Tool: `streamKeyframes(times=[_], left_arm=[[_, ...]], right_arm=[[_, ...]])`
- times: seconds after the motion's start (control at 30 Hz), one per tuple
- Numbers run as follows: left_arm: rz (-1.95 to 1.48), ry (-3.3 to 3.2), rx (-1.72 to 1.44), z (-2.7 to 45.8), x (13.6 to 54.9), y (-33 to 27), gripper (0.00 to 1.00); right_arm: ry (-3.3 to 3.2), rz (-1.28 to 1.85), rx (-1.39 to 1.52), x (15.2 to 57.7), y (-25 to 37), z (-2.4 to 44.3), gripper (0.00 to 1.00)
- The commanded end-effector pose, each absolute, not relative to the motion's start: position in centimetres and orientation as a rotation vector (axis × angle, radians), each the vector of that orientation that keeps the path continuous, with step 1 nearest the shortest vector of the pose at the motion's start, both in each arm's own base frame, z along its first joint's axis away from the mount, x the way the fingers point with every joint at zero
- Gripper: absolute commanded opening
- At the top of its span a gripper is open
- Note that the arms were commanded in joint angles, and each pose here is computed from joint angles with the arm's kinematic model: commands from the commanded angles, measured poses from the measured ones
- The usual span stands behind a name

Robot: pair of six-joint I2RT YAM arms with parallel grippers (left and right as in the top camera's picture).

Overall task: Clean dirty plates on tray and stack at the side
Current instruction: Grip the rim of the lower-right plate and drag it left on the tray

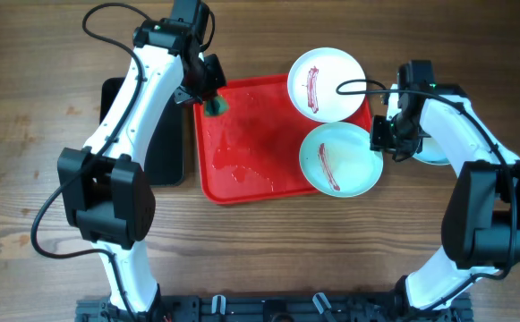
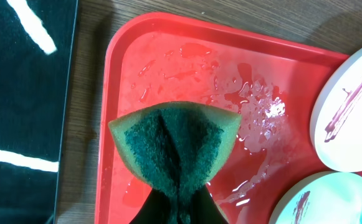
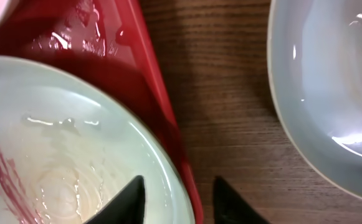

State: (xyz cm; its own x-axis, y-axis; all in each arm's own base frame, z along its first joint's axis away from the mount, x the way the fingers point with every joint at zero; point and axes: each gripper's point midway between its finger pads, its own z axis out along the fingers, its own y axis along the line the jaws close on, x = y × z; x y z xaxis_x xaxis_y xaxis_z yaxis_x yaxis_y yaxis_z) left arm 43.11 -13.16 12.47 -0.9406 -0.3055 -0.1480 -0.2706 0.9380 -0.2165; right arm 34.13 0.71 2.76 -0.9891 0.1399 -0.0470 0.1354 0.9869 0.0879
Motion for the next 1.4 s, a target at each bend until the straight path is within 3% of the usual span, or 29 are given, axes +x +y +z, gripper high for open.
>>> streamKeyframes(times=[0.0, 0.2, 0.3, 0.4, 0.7, 1.13, 1.37], left_arm=[[-0.304, 2.896, -0.392, 13.3, 43.3, -13.5, 0.04], [-0.304, 2.897, -0.391, 13.3, 43.3, -13.5, 0.04], [-0.304, 2.897, -0.391, 13.3, 43.3, -13.5, 0.04], [-0.304, 2.896, -0.391, 13.3, 43.3, -13.5, 0.04], [-0.304, 2.896, -0.392, 13.3, 43.4, -13.5, 0.04], [-0.304, 2.897, -0.391, 13.3, 43.3, -13.5, 0.04], [-0.291, 2.920, -0.396, 13.1, 42.8, -13.3, 0.04]], right_arm=[[3.123, 0.217, 0.197, 33.1, 1.7, 1.7, 0.27], [3.161, 0.219, 0.205, 31.5, 1.8, 0.3, 0.25], [3.168, 0.220, 0.211, 31.2, 1.8, 0.1, 0.11], [3.168, 0.219, 0.250, 31.3, 1.8, 0.3, 0.04], [3.123, 0.511, 0.256, 31.7, 5.7, 2.6, 0.04], [3.055, 0.550, 0.362, 31.7, 14.4, 4.9, 0.05], [2.955, 0.413, 0.458, 32.3, 18.2, 4.8, 0.04]])
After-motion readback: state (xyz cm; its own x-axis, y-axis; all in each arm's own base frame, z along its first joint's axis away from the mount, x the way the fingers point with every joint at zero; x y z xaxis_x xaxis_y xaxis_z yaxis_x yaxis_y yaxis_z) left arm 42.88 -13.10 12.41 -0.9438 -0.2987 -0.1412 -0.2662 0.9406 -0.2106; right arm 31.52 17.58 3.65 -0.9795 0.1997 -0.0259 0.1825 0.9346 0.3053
